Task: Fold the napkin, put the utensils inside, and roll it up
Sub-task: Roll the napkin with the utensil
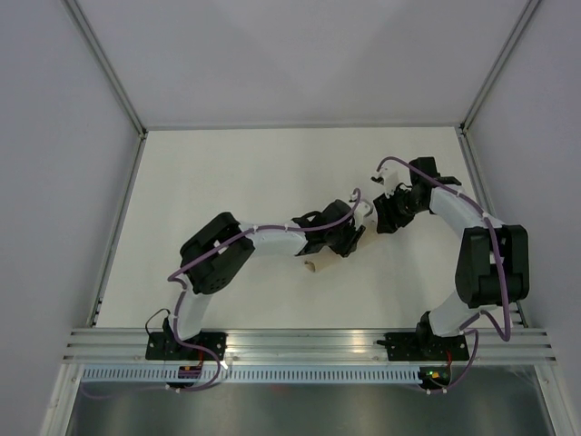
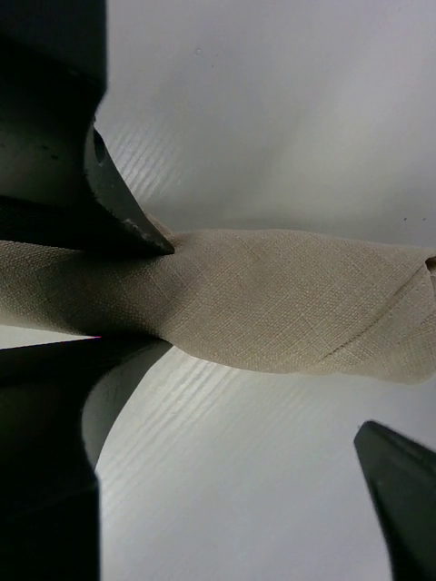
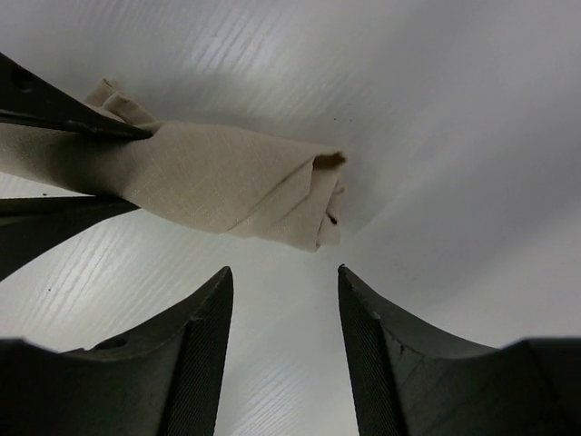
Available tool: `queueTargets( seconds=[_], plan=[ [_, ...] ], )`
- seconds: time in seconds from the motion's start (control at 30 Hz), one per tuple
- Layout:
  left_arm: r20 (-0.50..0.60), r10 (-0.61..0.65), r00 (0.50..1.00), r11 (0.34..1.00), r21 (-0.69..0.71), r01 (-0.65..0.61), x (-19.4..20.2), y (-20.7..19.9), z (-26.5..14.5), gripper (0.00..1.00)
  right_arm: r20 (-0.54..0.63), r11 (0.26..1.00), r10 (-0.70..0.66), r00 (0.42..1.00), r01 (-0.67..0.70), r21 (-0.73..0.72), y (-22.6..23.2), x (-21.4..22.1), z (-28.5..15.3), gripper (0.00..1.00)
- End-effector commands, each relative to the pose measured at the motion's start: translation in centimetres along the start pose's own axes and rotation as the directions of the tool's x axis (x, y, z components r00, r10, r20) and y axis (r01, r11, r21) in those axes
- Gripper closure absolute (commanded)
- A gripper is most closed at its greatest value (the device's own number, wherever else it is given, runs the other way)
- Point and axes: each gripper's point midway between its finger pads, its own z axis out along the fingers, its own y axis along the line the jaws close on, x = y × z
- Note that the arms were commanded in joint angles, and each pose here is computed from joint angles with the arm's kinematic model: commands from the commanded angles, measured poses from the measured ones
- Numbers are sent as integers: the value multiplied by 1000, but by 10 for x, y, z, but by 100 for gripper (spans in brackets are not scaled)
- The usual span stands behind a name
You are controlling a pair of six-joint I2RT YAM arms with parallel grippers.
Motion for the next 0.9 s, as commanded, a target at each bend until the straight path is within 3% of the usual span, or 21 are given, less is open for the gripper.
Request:
queueTargets(
  seconds=[0.0,0.3,0.87],
  plan=[
    [-111,-201,973,974,-133,186,40,13,13,55,1,998,35,999,-35,60,-13,3,-6,45],
    [-36,-401,916,888,-263,378,23,23,26,52,-61,997,83,995,-83,1,-19,6,15,48],
    [138,-568,811,724,-384,573,-4,42,42,46,-137,992,120,983,-125,-32,-29,-7,64,52]
  ],
)
